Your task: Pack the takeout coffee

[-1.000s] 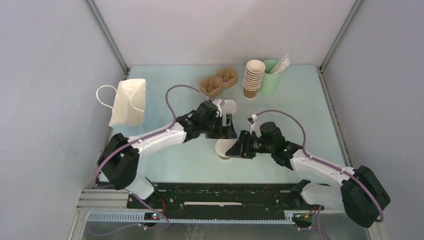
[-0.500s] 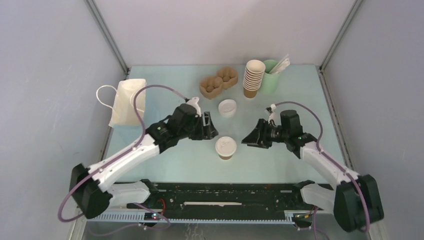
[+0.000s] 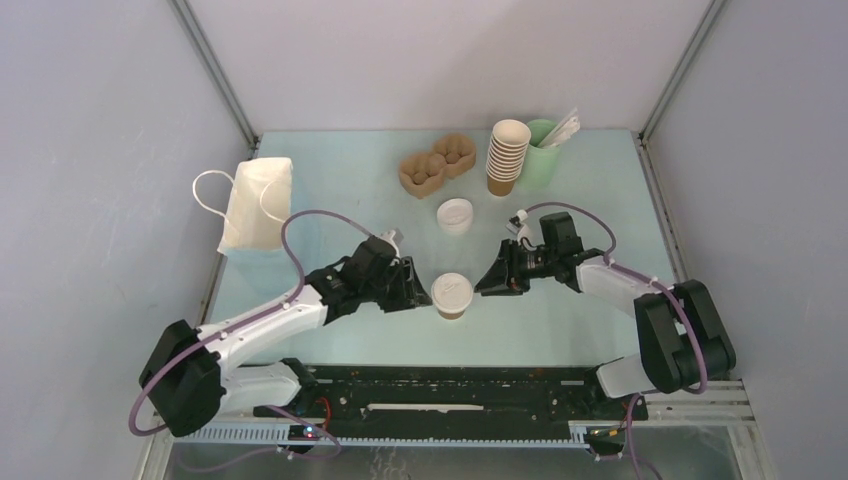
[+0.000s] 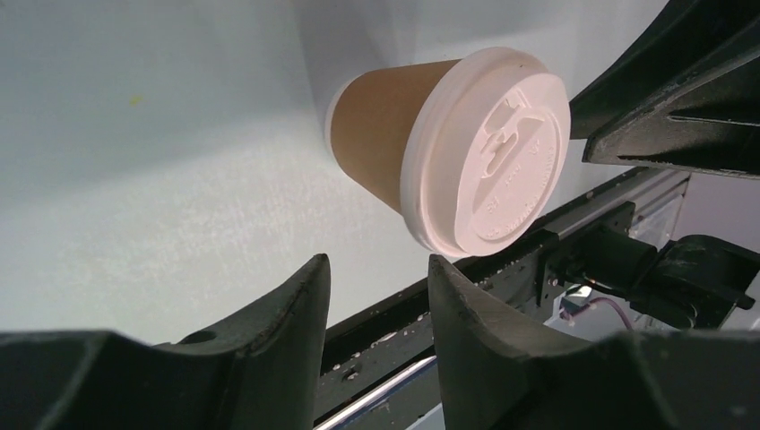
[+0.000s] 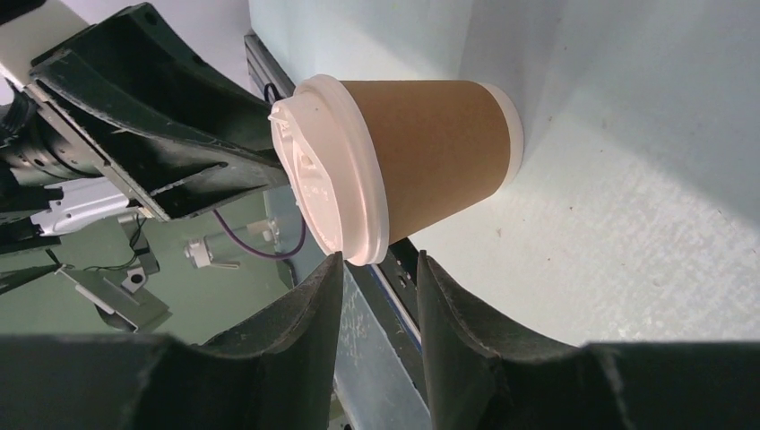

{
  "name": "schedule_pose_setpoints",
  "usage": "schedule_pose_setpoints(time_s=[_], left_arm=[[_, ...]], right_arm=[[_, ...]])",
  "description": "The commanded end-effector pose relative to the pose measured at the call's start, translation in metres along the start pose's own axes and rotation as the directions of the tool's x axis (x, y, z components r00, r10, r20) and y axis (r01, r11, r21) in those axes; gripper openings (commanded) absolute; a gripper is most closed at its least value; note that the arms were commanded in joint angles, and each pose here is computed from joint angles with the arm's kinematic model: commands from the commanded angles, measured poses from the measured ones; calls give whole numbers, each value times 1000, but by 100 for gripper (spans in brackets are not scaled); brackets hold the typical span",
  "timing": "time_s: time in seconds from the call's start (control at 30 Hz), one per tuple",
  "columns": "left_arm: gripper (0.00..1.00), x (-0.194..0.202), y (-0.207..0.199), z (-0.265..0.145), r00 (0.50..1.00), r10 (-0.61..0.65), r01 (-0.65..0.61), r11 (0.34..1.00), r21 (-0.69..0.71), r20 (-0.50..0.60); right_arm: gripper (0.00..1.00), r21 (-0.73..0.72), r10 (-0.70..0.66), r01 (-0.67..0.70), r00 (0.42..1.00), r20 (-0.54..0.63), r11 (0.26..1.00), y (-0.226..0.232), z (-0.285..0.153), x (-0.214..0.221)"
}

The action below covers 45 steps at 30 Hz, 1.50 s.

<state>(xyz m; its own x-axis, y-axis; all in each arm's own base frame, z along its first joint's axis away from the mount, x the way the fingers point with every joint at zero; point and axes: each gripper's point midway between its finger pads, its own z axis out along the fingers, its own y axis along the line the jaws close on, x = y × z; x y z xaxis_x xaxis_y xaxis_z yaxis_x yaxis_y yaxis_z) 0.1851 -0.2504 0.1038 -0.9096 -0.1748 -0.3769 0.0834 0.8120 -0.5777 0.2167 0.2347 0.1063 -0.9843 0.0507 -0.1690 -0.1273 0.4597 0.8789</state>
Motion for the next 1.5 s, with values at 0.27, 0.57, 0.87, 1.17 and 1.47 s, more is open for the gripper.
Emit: schedule_pose_setpoints(time_s=[0.27,0.57,0.87,1.17,1.47], left_arm=[[53,-3,-17,12,999,-41,40,996,85,13],[44,1,-3,14,999,-37,37,999,30,11],[58,-9,-10,-6,997,-12,8,998,55,71],[47,-5,2,5,998,-19,19,1000,3,53],[51,-10,-5,10,998,-10,9,1000,17,56]], right_arm=[[45,-65,-98,97,995,-15,993,12,7,-9],[44,-61,-100,100,995,-1,993,14,8,-16],[44,-54,-100,100,995,3,993,12,6,-19],[41,-49,-89,89,996,-1,995,8,10,-21],[41,-53,-89,88,996,-15,995,7,13,-20]])
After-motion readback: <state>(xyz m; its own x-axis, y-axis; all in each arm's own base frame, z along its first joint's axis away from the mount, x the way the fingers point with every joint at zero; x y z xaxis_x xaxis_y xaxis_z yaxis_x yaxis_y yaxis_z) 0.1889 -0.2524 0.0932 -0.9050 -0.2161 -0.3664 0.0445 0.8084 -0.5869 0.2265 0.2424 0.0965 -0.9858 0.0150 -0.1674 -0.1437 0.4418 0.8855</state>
